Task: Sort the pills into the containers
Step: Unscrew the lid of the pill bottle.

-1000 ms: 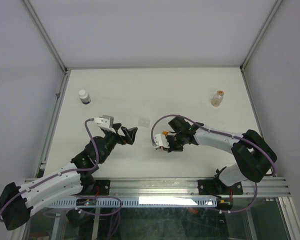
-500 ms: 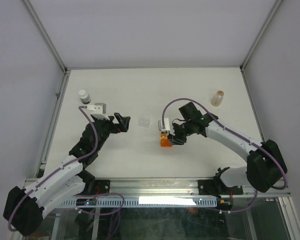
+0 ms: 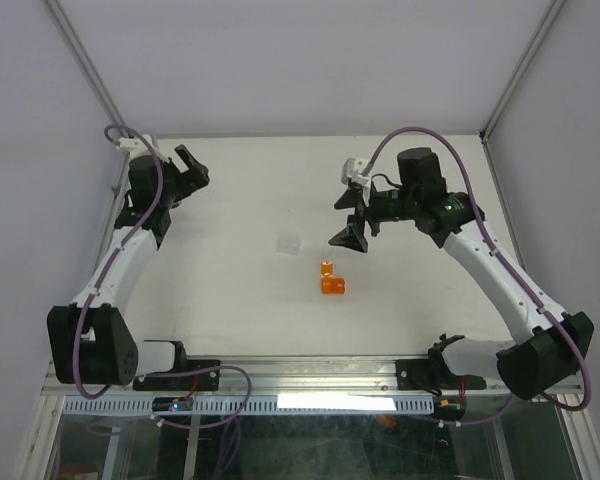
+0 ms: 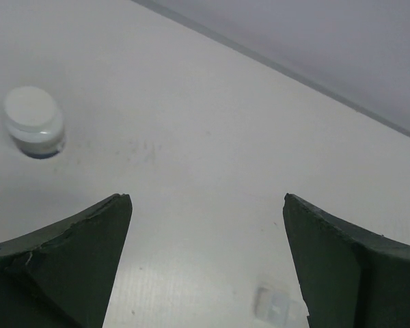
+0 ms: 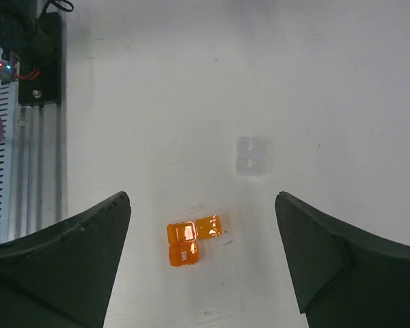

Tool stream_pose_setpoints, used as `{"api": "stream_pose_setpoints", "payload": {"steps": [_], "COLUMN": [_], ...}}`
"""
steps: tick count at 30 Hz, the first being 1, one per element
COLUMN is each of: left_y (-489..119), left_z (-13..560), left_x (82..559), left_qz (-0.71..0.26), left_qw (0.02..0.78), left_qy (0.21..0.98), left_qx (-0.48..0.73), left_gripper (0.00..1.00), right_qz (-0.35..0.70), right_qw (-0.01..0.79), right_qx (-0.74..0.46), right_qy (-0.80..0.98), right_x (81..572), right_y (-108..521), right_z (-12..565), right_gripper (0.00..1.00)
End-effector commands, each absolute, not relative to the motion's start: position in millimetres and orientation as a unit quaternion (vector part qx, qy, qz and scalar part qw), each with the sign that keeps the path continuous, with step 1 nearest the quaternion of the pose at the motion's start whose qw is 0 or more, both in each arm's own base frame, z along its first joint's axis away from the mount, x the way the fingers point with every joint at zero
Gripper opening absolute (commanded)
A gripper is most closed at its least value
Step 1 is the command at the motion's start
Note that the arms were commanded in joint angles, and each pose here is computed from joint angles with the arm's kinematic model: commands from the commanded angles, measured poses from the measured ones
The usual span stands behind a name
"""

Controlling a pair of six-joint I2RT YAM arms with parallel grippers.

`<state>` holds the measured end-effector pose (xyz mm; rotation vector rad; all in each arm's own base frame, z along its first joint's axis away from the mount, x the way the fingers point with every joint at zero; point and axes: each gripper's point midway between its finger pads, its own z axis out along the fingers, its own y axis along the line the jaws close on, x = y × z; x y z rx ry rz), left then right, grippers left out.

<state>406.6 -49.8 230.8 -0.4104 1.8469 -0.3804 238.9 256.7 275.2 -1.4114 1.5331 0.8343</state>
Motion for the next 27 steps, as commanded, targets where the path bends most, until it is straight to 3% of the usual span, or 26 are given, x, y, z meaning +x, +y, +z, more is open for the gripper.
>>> {"api": "stream_pose_setpoints", "payload": {"steps": [1, 6, 17, 27], "left_y": [12, 56, 78, 83], "left_z": [229, 209, 138, 95], "left_x": [429, 452, 478, 501], "left_qz": [-0.065, -0.042, -0.030, -0.033], "left_qw": [0.544, 0.502, 0.408, 0.364], "left_qy": [0.814, 0.839, 0.896, 0.912], "left_qx": [-0.194, -0.208, -0.172, -0.186], "left_gripper": [0.96, 0.98, 0.99, 0.90], "right_qz": [0.428, 0.440, 0.434, 0.441], "right_qw": [0.396, 0.396, 0.395, 0.385], "right_qx": [-0.507, -0.503, -0.502, -0.502], "right_qy": [0.634, 0.629, 0.635, 0.637], "right_x": [237, 230, 232, 232], "right_y": [251, 248, 246, 247], "right_z": [268, 257, 247, 240], "right_gripper": [0.90, 0.89, 0.89, 0.89]}}
